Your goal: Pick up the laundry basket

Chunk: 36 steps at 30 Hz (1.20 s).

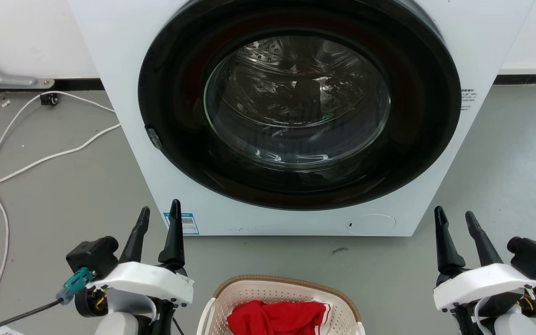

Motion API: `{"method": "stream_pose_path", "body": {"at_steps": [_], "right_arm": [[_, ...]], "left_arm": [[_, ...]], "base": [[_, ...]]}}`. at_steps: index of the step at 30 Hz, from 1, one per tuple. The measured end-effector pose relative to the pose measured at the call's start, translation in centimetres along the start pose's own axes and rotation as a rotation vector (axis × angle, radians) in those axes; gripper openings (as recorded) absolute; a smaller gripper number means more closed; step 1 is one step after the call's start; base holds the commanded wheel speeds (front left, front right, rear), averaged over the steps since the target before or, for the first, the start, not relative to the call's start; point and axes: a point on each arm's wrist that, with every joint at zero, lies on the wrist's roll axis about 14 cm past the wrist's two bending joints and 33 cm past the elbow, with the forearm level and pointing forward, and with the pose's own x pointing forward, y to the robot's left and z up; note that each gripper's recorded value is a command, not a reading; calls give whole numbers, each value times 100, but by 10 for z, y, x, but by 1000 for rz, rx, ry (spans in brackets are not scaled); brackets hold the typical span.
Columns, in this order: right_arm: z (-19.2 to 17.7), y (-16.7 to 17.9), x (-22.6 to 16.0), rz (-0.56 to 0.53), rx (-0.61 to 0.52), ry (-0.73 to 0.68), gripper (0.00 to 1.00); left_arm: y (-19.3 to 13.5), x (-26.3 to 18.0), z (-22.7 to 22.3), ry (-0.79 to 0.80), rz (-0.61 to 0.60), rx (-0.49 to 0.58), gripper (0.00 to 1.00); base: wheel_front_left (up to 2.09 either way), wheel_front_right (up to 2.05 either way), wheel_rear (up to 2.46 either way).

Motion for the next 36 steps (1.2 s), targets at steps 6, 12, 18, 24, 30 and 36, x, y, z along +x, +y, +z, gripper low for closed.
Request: {"method": "stream_pose_path", "body": {"at_steps": [6,12,18,24,30,36], "right_arm": [[-2,2,0,12,-58,1,100],[-4,4,0,22,-118,5,100],[-6,4,0,31,-174,7,100],[-8,4,0,38,-224,10,100],[-9,6,1,49,-268,9,100],[-9,8,1,61,-308,6,100]], "left_arm": [[-2,0,-1,0,-11,63,100],[-7,0,-4,0,-32,123,100],[-10,0,-7,4,-46,178,100],[-13,-1,-8,1,-60,229,100],[-14,-1,-8,-5,-66,277,100],[-16,-1,-8,-14,-76,324,100]], "base": [[0,0,0],[0,0,0],[0,0,0],[0,0,0],[0,0,0],[0,0,0]]}}
